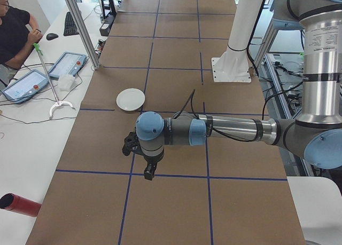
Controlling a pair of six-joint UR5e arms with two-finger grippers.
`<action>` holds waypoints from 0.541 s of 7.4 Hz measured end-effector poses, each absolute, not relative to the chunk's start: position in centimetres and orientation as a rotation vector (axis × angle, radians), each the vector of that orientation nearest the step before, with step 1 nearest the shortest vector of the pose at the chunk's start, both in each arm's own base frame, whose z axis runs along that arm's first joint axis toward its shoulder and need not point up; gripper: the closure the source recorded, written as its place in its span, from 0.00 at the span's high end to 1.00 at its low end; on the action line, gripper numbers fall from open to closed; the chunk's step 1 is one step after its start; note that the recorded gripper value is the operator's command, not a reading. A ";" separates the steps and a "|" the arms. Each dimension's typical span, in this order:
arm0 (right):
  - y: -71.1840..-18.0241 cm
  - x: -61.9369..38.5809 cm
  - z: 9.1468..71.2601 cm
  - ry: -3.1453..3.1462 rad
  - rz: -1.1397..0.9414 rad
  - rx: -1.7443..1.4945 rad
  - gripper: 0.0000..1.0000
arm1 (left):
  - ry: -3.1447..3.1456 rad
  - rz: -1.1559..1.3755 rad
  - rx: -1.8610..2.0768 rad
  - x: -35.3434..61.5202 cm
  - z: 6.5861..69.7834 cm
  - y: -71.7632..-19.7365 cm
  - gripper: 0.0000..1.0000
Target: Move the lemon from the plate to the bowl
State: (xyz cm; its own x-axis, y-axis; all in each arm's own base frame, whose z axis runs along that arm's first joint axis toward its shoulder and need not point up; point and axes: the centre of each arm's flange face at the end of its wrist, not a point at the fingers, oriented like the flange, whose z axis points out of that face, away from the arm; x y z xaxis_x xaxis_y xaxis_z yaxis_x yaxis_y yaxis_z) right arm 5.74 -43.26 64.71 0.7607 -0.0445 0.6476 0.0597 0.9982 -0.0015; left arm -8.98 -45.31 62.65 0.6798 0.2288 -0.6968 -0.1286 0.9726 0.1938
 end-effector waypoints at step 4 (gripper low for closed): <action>-43.3 5.7 64.7 -0.704 -0.057 -0.023 1.00 | 0.787 0.208 0.144 -9.0 62.0 -46.1 1.00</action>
